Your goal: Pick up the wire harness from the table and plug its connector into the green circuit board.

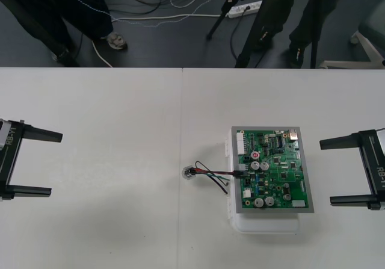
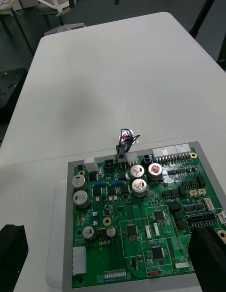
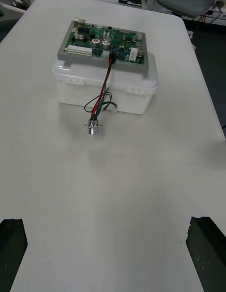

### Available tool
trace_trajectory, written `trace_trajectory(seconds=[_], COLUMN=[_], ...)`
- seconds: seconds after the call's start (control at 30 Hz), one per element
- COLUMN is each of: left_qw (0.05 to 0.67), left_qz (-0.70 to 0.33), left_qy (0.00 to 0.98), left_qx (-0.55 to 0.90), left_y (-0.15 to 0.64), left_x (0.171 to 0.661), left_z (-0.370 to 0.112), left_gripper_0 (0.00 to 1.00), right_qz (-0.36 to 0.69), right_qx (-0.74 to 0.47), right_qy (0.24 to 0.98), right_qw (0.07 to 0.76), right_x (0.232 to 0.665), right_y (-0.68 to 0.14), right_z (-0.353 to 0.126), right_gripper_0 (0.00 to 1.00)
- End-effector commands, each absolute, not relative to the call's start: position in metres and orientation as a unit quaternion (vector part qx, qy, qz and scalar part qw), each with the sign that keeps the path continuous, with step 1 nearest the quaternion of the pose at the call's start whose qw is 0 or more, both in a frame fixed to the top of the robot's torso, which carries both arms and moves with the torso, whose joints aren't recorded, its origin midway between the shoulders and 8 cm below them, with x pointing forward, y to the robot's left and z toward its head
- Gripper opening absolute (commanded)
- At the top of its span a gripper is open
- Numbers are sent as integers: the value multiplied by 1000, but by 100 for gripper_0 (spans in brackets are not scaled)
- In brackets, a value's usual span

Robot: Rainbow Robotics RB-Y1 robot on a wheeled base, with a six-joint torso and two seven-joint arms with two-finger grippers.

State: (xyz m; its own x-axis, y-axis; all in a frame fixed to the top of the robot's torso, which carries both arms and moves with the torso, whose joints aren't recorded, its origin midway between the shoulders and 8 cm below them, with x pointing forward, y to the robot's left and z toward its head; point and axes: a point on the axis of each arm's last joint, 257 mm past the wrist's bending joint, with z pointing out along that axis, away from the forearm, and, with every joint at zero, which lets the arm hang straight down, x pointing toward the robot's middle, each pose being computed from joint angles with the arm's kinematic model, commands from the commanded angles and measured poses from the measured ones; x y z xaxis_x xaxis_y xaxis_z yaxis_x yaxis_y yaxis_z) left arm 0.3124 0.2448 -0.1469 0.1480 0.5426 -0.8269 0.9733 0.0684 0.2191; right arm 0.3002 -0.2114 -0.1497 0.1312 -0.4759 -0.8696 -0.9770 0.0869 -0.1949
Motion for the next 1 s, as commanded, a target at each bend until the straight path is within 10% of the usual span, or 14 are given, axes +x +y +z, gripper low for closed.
trace_trajectory(seconds=[0.03, 1.0], left_qw=[425, 425], left_qz=[-239, -239], left_qy=[548, 548], left_qx=[680, 680], left_y=[239, 239], left_x=[307, 307], left_z=[-136, -136], left_gripper_0=[100, 100], right_qz=[276, 290], right_qx=[-641, -644], right_qy=[565, 556], right_qw=[440, 437], right_x=[303, 294], right_y=[-201, -193], right_z=[-150, -152], right_gripper_0=[100, 100])
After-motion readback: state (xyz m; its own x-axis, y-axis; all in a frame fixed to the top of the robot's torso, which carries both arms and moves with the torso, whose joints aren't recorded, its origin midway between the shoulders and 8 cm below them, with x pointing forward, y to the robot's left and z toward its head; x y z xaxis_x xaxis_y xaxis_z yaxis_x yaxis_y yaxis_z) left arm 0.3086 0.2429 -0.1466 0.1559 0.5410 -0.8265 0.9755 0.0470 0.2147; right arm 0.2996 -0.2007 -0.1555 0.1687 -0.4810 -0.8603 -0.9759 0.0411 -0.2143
